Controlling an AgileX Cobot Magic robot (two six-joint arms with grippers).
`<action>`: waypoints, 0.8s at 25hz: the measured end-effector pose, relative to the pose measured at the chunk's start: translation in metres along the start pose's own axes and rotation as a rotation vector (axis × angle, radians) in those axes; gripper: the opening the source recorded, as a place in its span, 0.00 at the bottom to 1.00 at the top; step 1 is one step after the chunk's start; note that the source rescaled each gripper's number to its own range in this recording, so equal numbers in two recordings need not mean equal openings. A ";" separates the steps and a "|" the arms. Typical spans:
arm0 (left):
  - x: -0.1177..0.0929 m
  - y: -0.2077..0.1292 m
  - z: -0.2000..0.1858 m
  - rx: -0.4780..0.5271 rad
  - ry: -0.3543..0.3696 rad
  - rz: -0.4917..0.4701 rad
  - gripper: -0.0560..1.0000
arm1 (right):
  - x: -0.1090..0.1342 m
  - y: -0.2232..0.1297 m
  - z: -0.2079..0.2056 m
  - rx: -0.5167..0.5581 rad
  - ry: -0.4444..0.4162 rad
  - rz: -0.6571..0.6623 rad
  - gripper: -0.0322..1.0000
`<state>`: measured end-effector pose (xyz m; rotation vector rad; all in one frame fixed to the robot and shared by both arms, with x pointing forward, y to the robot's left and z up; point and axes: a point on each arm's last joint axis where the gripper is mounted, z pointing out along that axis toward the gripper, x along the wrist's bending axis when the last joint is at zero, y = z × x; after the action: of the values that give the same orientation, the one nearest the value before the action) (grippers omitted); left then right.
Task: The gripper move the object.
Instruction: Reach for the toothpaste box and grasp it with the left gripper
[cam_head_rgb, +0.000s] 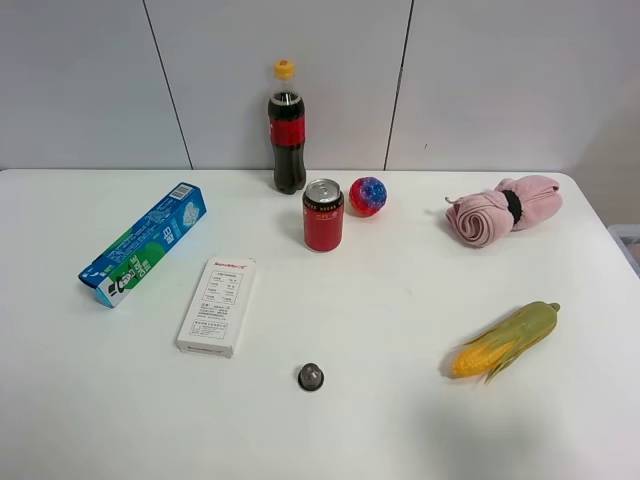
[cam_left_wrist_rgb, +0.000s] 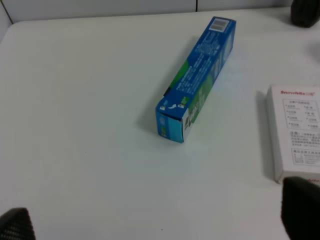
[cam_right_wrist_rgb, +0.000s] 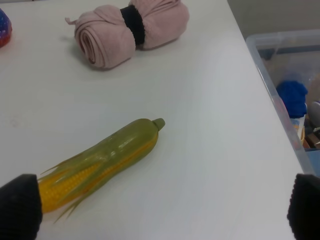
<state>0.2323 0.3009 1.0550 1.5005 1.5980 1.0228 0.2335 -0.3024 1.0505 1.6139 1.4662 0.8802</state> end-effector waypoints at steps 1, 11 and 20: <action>0.000 0.000 0.000 0.000 0.000 0.000 1.00 | 0.000 0.000 0.000 0.000 0.000 0.000 1.00; 0.000 0.000 0.000 0.000 0.000 -0.001 1.00 | 0.000 0.000 0.000 0.000 0.000 0.000 1.00; 0.000 0.000 0.000 0.000 0.000 -0.001 1.00 | 0.000 0.000 0.000 0.000 0.000 0.000 1.00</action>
<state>0.2323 0.3009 1.0550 1.4997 1.5985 1.0223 0.2335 -0.3024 1.0505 1.6139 1.4662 0.8802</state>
